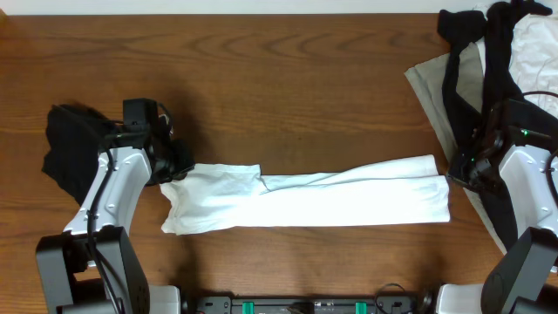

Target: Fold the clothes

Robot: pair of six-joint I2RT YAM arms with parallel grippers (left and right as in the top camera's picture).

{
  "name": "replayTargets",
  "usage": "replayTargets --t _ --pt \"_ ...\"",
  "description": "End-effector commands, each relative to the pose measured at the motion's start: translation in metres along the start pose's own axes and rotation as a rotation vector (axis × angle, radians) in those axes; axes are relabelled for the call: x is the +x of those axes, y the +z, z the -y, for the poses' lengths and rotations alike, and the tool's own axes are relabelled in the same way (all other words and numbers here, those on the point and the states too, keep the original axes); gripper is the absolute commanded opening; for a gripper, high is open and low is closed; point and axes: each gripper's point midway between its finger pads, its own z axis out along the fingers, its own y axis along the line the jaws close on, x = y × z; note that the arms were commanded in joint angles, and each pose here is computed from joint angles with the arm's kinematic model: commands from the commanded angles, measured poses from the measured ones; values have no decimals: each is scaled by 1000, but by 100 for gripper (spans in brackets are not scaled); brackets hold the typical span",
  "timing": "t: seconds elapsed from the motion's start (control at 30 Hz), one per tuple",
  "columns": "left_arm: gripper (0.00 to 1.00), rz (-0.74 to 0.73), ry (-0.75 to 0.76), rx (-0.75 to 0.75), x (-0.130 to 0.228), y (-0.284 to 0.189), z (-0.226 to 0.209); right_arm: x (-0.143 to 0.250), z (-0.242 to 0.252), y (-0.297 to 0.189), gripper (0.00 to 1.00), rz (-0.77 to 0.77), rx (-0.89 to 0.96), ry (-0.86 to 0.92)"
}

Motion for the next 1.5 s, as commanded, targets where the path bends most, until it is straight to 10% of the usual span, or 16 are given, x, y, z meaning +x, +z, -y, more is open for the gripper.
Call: replayTargets --t 0.0,0.53,0.87,1.07,1.47 --pt "36 15 27 -25 -5 -2 -3 -3 1 -5 7 22 -4 19" --pt "34 -153 8 1 20 41 -4 -2 0 -5 7 20 -5 15" --pt "6 -149 8 94 17 40 12 -2 0 -5 7 21 -5 15" --pt "6 -137 11 107 14 40 15 -2 0 -5 6 21 -5 15" --pt "6 204 114 296 -85 -63 78 -2 0 -5 6 20 -4 15"
